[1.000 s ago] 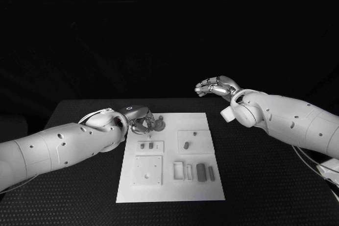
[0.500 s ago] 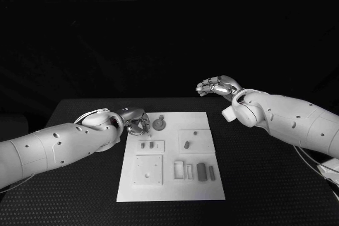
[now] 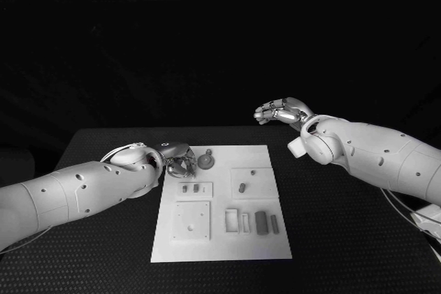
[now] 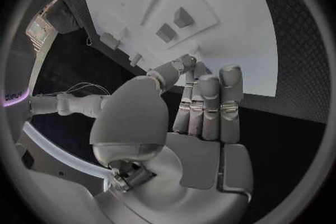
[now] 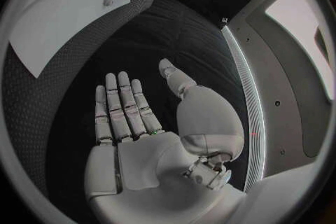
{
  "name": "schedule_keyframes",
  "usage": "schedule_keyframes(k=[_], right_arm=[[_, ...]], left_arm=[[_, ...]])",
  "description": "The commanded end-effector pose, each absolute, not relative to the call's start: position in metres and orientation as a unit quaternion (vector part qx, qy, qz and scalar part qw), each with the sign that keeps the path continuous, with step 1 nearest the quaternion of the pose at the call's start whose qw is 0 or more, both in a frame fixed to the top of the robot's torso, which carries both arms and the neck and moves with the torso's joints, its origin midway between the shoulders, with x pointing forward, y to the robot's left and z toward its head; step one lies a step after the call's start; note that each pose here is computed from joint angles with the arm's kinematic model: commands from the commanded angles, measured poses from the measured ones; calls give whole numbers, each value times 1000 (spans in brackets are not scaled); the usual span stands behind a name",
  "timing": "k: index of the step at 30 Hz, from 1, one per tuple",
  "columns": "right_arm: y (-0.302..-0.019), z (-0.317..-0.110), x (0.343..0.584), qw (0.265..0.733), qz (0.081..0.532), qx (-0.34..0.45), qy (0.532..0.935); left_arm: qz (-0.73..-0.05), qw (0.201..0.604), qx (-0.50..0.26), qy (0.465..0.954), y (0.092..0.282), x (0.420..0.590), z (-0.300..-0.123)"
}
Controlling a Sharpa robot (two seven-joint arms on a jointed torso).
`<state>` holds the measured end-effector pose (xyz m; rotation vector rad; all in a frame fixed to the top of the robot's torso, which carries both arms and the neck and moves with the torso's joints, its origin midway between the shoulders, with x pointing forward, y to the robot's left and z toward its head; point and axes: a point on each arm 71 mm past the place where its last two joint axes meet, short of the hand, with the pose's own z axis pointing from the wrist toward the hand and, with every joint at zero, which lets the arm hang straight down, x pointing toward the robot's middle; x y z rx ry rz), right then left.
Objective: Assemble the parts on the task board
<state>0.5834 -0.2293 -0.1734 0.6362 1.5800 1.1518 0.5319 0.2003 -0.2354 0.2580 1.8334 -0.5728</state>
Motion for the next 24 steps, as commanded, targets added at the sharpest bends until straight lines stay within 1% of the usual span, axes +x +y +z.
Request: schedule_keyframes(k=[1, 7, 24], right_arm=[[-228, -173, 583, 514, 484, 259, 660], [-228, -173, 583, 514, 484, 259, 660], [-228, -173, 583, 514, 484, 259, 660]], left_arm=[[-246, 557, 115, 785, 198, 531, -238], [-245, 553, 116, 788, 197, 530, -242], [-242, 553, 118, 788, 197, 531, -243]])
